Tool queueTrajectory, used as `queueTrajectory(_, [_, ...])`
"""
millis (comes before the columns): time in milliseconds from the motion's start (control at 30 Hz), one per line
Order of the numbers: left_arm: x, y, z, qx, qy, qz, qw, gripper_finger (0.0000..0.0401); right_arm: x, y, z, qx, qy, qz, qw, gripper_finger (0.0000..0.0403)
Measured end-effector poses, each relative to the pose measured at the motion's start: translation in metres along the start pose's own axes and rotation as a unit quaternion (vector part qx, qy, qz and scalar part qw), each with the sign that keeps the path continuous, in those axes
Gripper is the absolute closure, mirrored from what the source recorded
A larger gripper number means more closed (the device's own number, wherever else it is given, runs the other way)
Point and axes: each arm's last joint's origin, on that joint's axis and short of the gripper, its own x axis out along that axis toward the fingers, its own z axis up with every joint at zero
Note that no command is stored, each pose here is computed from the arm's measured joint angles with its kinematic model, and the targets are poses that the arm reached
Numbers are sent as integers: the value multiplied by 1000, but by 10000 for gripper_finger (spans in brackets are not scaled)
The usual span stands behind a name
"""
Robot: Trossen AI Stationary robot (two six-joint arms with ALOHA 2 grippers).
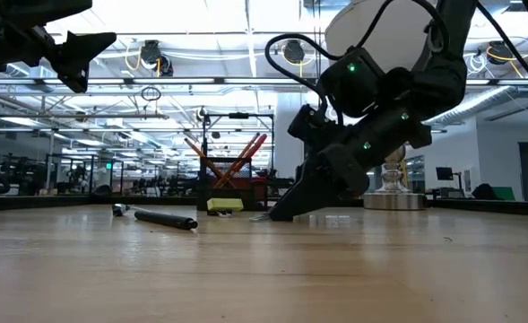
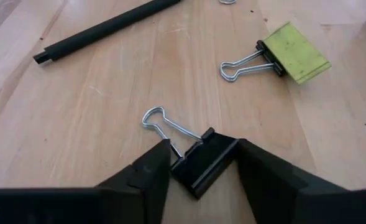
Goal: Pick and place office supplies into organizer
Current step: Put the black binder clip into the black desk organizer
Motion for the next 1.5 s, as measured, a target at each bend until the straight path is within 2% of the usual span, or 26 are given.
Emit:
queueTrajectory(200, [0,0,0,0,0,0,1000,157,0,0,0,2,0,-3,1000,300])
queueTrajectory(367, [0,0,0,0,0,0,1000,157,0,0,1,2,-4,-3,1000,335])
queueTrajectory(600, [0,0,0,0,0,0,1000,157,0,4,9,-7,-50,1,999,339])
queueTrajectory(900, [0,0,0,0,0,0,1000,157,-6,4,18,-10,-73,2,997,352])
queueTrajectory(1167, [0,0,0,0,0,0,1000,157,-15,4,25,-25,-80,-1,996,397])
queueTrajectory(1500, [0,0,0,0,0,0,1000,157,-15,4,26,-25,-83,-1,996,402])
